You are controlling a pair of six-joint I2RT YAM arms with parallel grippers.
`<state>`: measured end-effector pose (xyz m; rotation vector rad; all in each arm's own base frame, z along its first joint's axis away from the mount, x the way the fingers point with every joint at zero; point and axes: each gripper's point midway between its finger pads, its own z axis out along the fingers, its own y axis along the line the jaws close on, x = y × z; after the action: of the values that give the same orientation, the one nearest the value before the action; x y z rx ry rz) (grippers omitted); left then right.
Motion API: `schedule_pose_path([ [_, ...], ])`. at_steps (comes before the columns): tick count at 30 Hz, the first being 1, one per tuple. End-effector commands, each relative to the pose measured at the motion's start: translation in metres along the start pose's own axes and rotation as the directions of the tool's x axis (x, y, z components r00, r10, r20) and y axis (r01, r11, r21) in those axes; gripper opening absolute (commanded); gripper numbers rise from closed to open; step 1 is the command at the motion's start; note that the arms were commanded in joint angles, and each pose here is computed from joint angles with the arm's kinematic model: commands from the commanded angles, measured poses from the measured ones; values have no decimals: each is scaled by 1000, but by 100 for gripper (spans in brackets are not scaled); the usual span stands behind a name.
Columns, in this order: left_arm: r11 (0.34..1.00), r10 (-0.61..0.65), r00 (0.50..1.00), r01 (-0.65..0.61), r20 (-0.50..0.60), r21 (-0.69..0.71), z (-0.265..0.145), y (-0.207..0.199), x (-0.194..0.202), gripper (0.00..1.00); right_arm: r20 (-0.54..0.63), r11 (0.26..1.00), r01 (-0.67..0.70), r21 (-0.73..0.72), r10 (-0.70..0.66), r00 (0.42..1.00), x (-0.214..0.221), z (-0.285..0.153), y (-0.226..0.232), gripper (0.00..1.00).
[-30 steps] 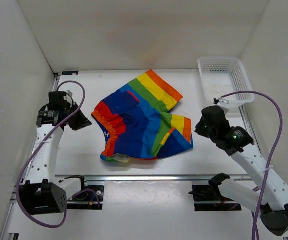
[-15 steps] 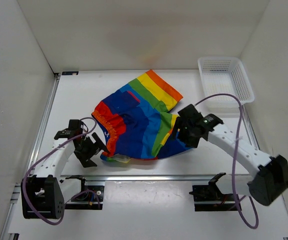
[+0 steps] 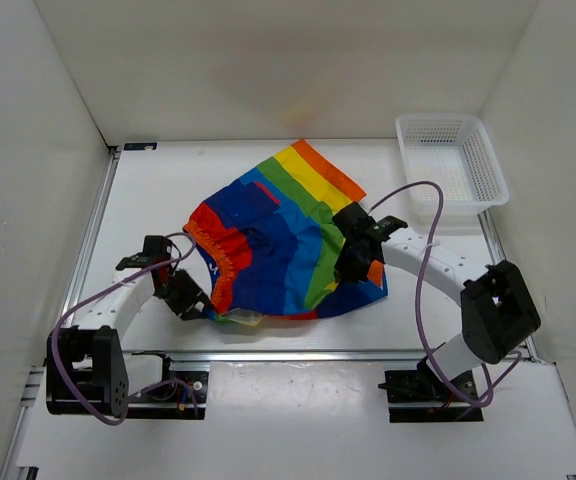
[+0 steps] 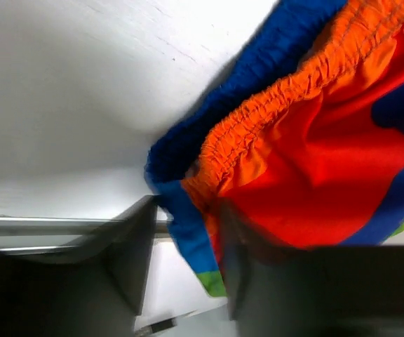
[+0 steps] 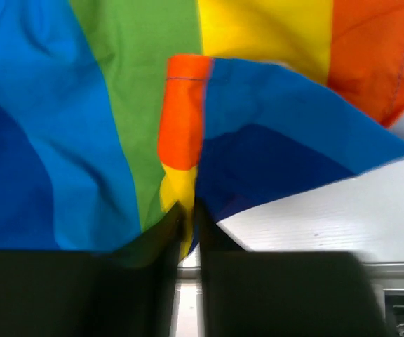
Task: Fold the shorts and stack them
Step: Flatten the shorts out
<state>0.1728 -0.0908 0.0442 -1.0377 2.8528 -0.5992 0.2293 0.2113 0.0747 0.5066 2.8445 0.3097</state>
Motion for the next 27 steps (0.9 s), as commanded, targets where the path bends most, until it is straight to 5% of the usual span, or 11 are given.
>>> schedule_pose_path([
  [1,1000,-2,1000,2,29,16,2,-5,-5,31,78,998,-53,14,52,996,-11,-9,-8,8],
  [4,1000,-12,1000,12,28,16,3,-6,-6,11,135,998,-67,12,65,989,-17,-27,-15,1],
  [10,1000,17,998,-18,55,15,-3,-29,-32,11,238,999,-35,16,30,971,-44,-49,-10,1],
  [13,995,68,990,-77,121,71,-23,-73,-68,11,329,1000,7,-2,-6,944,-90,-71,10,1],
  [18,963,165,925,-226,343,148,-126,-182,-144,11,604,989,102,-104,-19,797,-208,-182,65,1],
  [22,920,178,818,-336,546,204,-227,-236,-163,11,699,972,183,-148,-28,715,-227,-239,84,1],
  [24,914,173,802,-346,572,209,-240,-235,-158,11,722,966,197,-167,-16,691,-222,-257,78,1],
  [26,901,179,792,-371,584,227,-245,-230,-143,11,690,970,195,-142,-44,723,-205,-226,68,1],
  [27,917,198,826,-346,528,198,-215,-214,-133,11,698,964,211,-159,-42,715,-192,-231,62,1],
])
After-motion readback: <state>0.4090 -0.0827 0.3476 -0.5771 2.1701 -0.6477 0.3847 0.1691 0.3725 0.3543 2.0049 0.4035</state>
